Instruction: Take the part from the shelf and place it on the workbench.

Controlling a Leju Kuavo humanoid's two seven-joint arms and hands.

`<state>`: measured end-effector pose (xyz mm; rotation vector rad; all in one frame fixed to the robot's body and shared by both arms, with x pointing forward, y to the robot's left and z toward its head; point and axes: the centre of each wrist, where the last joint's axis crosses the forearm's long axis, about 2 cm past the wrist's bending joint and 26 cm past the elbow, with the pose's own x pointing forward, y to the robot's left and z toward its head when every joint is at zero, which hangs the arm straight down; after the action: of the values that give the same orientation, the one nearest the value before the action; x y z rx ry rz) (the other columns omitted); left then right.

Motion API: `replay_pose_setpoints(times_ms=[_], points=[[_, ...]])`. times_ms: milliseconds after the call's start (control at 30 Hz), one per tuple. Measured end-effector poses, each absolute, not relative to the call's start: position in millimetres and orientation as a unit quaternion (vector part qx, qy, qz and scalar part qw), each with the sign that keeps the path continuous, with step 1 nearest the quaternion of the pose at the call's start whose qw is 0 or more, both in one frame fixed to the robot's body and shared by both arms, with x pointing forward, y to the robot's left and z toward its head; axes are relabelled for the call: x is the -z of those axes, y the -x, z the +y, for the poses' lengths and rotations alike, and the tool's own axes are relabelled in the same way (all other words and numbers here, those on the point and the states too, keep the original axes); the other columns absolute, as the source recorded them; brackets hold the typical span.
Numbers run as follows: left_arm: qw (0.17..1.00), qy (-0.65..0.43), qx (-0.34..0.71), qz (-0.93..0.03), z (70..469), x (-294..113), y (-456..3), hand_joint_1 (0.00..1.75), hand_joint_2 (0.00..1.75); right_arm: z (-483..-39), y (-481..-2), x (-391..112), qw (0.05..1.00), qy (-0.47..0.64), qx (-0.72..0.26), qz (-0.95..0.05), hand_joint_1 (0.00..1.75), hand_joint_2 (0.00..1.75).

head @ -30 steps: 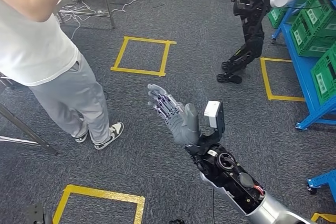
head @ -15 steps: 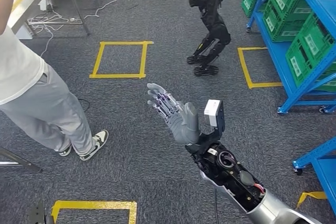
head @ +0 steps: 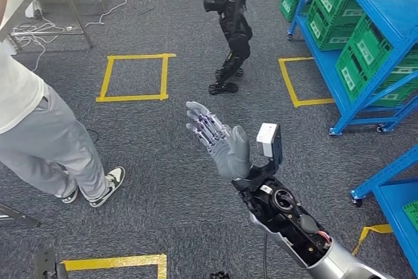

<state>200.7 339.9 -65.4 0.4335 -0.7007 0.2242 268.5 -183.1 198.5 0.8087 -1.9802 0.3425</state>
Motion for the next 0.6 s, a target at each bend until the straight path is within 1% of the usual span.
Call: replay_pose_setpoints(times_ms=[600], points=[[0.911, -0.206, -0.101, -0.342, 339.5, 64.3, -203.5, 0.0, 0.0, -182.3, -266.9, -203.3, 0.468, -0.326, -0.136, -0.81, 0.0, 0.0]])
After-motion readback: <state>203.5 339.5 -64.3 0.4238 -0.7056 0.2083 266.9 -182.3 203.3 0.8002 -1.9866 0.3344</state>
